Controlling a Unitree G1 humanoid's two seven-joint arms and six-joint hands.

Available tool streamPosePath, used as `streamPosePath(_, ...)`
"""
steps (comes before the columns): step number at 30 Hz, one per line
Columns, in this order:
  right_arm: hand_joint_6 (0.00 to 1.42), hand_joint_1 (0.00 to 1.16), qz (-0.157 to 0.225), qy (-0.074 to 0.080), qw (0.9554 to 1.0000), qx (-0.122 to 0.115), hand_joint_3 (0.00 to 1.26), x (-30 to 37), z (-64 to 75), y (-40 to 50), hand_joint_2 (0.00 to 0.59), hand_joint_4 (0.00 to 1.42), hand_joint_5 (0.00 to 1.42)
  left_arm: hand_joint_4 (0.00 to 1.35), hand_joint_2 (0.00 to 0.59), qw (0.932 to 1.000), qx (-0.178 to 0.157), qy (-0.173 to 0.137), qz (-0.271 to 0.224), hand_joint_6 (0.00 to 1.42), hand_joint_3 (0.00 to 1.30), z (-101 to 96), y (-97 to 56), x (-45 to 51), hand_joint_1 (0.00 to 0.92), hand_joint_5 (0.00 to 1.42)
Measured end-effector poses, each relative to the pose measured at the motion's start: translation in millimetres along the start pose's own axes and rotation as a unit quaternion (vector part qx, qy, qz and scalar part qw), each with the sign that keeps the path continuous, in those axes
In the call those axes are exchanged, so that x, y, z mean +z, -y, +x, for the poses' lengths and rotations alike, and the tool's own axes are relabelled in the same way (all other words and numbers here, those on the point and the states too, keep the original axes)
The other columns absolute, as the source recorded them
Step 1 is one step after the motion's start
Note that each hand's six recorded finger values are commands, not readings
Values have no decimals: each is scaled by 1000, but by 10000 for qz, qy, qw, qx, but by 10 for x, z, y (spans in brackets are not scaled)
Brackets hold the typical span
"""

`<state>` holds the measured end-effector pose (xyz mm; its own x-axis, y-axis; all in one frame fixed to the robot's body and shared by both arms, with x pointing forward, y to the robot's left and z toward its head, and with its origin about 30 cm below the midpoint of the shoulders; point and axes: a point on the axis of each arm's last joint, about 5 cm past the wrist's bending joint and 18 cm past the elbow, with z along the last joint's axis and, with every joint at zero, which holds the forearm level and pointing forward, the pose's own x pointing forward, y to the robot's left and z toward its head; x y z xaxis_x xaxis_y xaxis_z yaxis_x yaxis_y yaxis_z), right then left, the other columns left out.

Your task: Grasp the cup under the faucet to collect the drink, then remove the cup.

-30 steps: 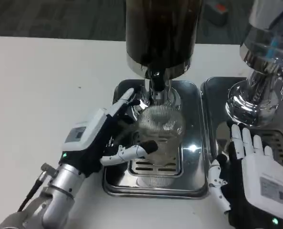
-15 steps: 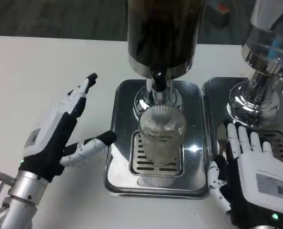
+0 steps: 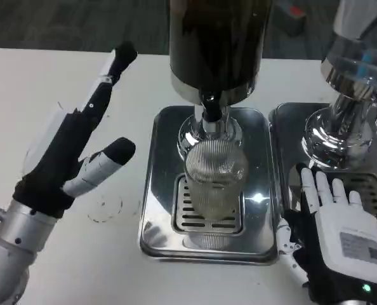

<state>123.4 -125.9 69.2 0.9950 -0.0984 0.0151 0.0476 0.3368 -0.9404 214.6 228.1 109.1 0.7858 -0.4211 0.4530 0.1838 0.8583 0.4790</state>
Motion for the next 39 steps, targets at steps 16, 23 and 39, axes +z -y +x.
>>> streamPosePath(16, 0, 0, 87, -133, 9999, 22, 0, 9, -27, -16, 553, 0, 0, 0, 88, 9878, -1297, 627, -592, 0, 0, 443, 79, 135, 0, 0)
streamPosePath(23, 0, 0, 203, -250, 9995, -44, 0, 41, -45, -29, 553, 0, 0, 0, 88, 9853, -1494, 586, -579, 0, 0, 545, 151, 81, 0, 0)
streamPosePath(39, 0, 0, 363, -358, 9986, -112, 0, 84, -56, -45, 553, 0, 0, 0, 94, 9742, -2038, 963, 108, 0, 0, 639, 212, 156, 0, 0)
